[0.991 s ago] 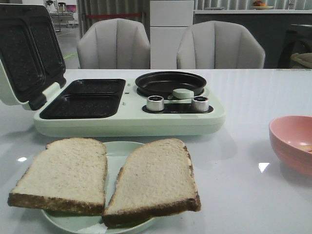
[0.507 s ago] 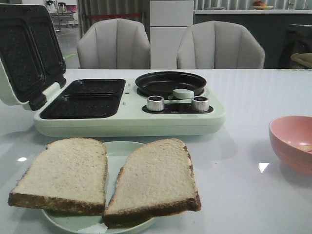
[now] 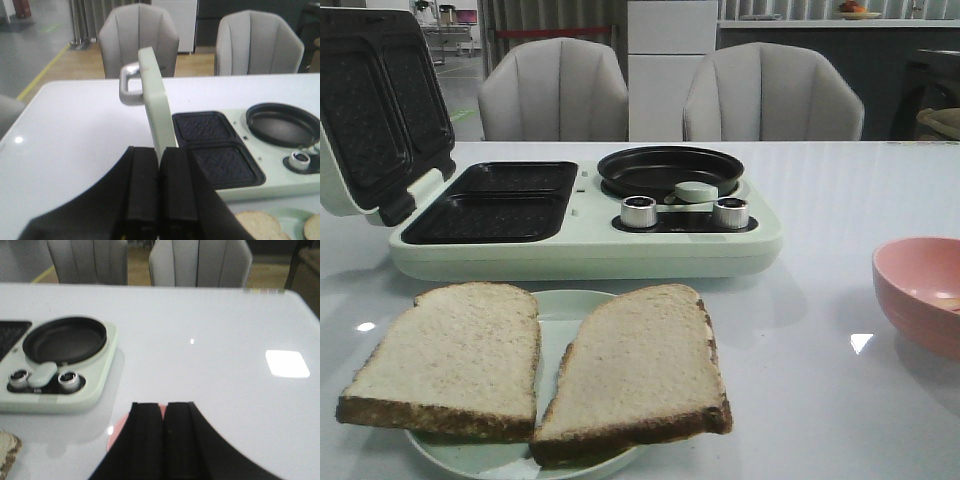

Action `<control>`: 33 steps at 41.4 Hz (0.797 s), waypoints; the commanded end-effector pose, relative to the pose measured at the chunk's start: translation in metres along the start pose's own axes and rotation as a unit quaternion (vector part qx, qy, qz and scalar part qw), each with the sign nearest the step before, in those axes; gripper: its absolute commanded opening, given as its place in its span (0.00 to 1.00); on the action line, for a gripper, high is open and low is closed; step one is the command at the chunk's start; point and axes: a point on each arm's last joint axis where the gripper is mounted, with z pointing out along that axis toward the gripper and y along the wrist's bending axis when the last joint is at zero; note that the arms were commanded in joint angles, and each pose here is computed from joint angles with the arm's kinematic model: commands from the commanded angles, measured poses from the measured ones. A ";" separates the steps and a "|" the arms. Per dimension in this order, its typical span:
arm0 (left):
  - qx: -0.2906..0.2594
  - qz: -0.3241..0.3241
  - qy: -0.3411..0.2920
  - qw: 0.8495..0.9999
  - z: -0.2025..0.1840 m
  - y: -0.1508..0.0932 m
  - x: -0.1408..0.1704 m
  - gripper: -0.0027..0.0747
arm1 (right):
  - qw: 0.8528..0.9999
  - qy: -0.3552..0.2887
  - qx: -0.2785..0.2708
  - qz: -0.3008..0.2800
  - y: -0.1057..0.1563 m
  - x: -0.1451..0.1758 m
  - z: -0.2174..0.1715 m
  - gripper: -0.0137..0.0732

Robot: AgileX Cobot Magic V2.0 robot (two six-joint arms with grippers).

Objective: Make breakfast with bread and shrimp

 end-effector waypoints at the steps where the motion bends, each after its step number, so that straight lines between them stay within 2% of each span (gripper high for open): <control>1: 0.001 -0.003 0.000 1.000 0.008 -0.001 -0.004 0.16 | 1.000 0.011 -0.001 0.002 0.000 -0.009 0.012 0.17; 7: -0.001 -0.003 0.046 0.999 0.018 0.000 0.011 0.16 | 0.999 0.050 0.001 0.004 -0.001 -0.004 0.028 0.17; 17: -0.002 0.000 0.049 0.999 0.023 0.000 0.019 0.17 | 0.995 0.097 0.002 0.006 -0.002 0.002 0.043 0.17; 19: -0.006 0.010 0.051 0.999 0.023 0.001 0.019 0.20 | 0.995 0.099 0.002 0.006 -0.002 0.003 0.043 0.19; 22: -0.013 0.026 0.053 0.998 0.023 0.003 0.020 0.33 | 0.995 0.100 0.002 0.005 -0.002 0.003 0.043 0.29; 28: -0.007 0.041 0.055 0.998 0.023 0.002 0.020 0.69 | 0.995 0.099 0.002 0.004 -0.002 0.003 0.043 0.62; 31: 0.021 0.074 0.059 0.995 0.023 -0.003 0.021 0.74 | 0.995 0.098 0.003 0.004 -0.002 0.002 0.043 0.73; 33: 0.043 0.109 0.061 0.991 0.022 -0.007 0.022 0.74 | 0.995 0.096 0.003 0.004 -0.002 0.002 0.043 0.76</control>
